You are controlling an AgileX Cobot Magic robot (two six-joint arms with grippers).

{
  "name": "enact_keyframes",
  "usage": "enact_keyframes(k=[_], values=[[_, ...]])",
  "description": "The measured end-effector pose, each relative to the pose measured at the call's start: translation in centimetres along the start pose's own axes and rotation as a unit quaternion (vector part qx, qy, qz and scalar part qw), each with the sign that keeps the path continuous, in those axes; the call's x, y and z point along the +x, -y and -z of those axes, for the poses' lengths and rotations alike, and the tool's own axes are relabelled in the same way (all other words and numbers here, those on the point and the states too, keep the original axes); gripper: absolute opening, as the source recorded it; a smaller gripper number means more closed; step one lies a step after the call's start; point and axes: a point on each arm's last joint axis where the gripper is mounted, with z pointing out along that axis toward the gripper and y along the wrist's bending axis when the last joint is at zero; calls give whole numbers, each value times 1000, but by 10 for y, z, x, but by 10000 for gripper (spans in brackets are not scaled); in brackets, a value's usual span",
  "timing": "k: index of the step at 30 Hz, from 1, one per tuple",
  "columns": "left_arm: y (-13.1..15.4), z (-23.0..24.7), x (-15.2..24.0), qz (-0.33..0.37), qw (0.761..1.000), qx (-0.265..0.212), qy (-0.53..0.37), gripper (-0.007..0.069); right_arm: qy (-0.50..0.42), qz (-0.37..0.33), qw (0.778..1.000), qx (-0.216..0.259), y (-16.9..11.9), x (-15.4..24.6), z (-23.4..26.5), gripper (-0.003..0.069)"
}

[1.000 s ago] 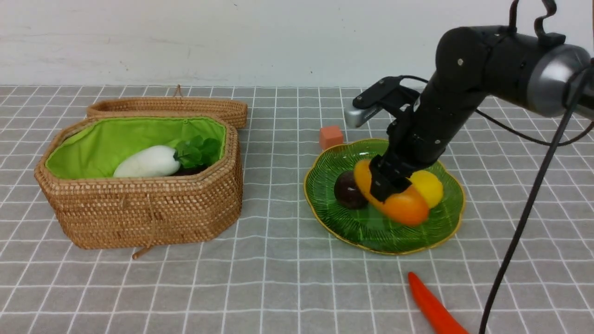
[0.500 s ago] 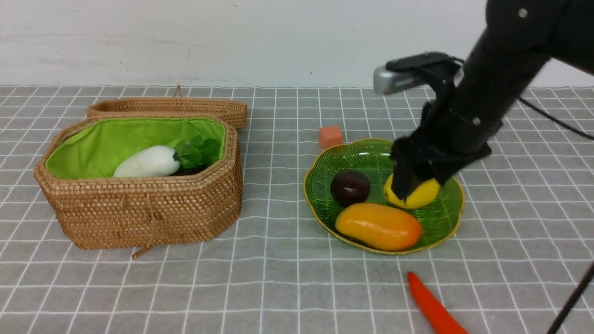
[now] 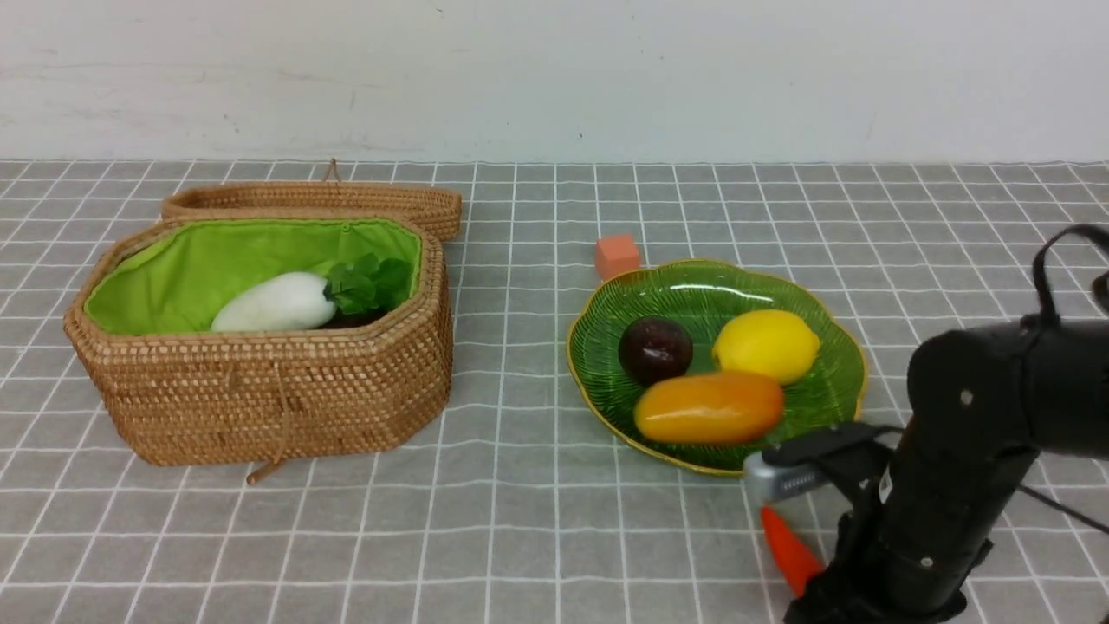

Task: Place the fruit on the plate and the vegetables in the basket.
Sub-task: Use the right arm to grab a carrot and put it into the left basket

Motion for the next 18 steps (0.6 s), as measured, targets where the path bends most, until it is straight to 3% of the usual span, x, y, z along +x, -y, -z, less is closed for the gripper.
enact_keyframes(k=[5, 10, 12, 14, 15, 18], values=[[0, 0, 0, 0, 1000, 0, 0, 229, 15, 21, 999, -35, -11, -10, 26, 357], [0, 0, 0, 0, 1000, 0, 0, 232, 140, 91, 981, -99, -43, -40, 107, 357], [0, 0, 0, 0, 1000, 0, 0, 235, 222, 139, 957, -122, -63, -56, 150, 357], [0, 0, 0, 0, 1000, 0, 0, 237, 320, 201, 917, -128, -87, -79, 191, 357], [0, 0, 0, 0, 1000, 0, 0, 237, 335, 207, 910, -129, -90, -84, 197, 357], [0, 0, 0, 0, 1000, 0, 0, 237, 437, 264, 852, -120, -119, -126, 220, 357]])
